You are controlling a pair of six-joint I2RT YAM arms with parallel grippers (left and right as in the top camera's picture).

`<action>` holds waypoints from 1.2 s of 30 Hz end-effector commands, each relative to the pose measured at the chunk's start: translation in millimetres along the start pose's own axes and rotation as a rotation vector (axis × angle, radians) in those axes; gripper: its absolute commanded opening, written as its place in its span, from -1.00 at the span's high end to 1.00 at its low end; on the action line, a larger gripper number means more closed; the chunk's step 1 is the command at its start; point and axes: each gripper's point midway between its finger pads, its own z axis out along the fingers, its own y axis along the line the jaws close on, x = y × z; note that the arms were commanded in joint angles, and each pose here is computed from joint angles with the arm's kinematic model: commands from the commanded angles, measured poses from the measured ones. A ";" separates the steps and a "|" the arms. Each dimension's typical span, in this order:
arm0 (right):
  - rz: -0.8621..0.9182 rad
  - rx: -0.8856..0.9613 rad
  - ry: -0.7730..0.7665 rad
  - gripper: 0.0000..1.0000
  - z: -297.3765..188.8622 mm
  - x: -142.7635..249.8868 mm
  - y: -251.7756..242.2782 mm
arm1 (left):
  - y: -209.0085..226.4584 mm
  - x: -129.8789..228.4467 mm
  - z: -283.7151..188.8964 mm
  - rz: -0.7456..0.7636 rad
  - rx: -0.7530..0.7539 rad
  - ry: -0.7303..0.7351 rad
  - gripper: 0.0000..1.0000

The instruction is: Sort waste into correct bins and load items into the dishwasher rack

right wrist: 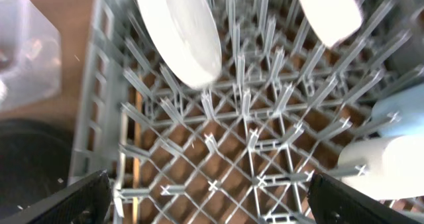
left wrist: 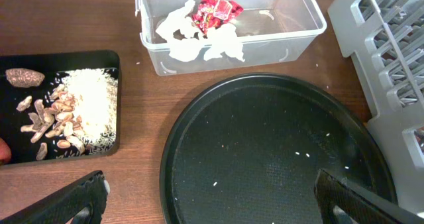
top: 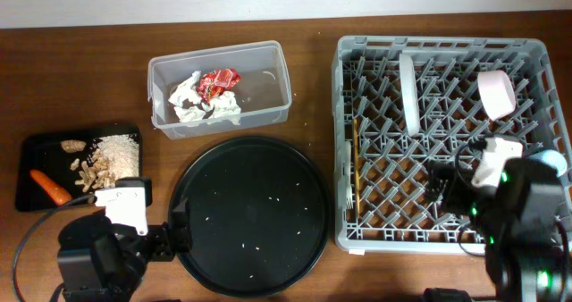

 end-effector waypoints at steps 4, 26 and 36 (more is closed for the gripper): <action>-0.074 -0.151 -0.393 -0.97 -18.1 23.6 23.5 | 0.5 1.0 0.5 0.004 -0.001 -0.001 -0.99; -0.200 -0.126 -0.616 -0.97 64.6 63.5 19.5 | 0.5 1.0 0.5 0.004 -0.001 -0.001 -0.99; -0.200 -0.126 -0.613 -0.97 65.2 64.0 19.5 | 0.5 1.0 0.5 0.004 -0.001 -0.001 -0.99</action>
